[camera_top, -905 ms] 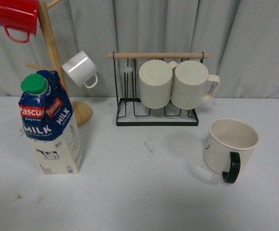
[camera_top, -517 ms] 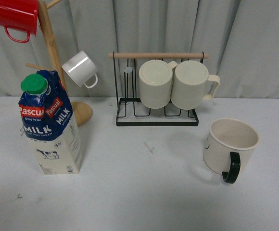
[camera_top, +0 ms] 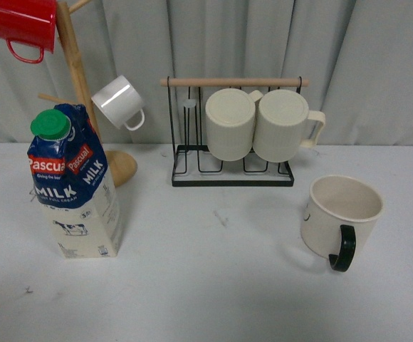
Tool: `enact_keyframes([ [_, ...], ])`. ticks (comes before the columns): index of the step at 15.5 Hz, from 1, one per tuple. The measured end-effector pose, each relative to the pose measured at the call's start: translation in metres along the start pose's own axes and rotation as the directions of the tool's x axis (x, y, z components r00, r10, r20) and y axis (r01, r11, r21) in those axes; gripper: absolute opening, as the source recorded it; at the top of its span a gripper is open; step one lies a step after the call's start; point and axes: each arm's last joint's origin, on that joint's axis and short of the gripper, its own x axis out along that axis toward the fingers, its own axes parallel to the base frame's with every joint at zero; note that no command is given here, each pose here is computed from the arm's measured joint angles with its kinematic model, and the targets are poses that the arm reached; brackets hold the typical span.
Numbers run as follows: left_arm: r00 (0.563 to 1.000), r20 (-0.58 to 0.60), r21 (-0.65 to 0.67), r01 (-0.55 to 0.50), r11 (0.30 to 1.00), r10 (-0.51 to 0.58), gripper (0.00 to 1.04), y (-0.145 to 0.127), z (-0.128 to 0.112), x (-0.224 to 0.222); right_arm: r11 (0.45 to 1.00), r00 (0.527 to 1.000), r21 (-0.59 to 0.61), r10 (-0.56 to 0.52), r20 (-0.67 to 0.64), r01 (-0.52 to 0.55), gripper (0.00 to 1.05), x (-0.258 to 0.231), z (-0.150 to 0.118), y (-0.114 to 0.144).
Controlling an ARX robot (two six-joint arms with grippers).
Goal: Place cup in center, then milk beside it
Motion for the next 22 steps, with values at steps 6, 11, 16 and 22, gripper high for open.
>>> enact_keyframes([
  [6, 1.0, 0.0, 0.0, -0.001, 1.0, 0.001, 0.98, 0.0, 0.0, 0.0, 0.99, 0.986, -0.082, 0.104, -0.13, -0.115, 0.98, 0.104, 0.034, -0.014],
  [11, 1.0, 0.0, 0.0, 0.0, 1.0, 0.0, 0.98, 0.0, 0.0, 0.0, 0.986, 0.819, 0.16, 0.056, -0.571, 0.043, 0.98, 0.206, -0.009, 0.019],
  [16, 1.0, 0.0, 0.0, 0.0, 1.0, 0.0, 0.98, 0.0, 0.0, 0.0, 0.972, 0.685, 0.161, -0.001, -0.729, 0.173, 0.98, 0.259, -0.04, 0.035],
  [22, 1.0, 0.0, 0.0, -0.001, 1.0, 0.001, 0.98, 0.0, 0.0, 0.0, 0.972, 0.635, 0.14, -0.011, -0.772, 0.187, 0.98, 0.274, -0.06, 0.04],
])
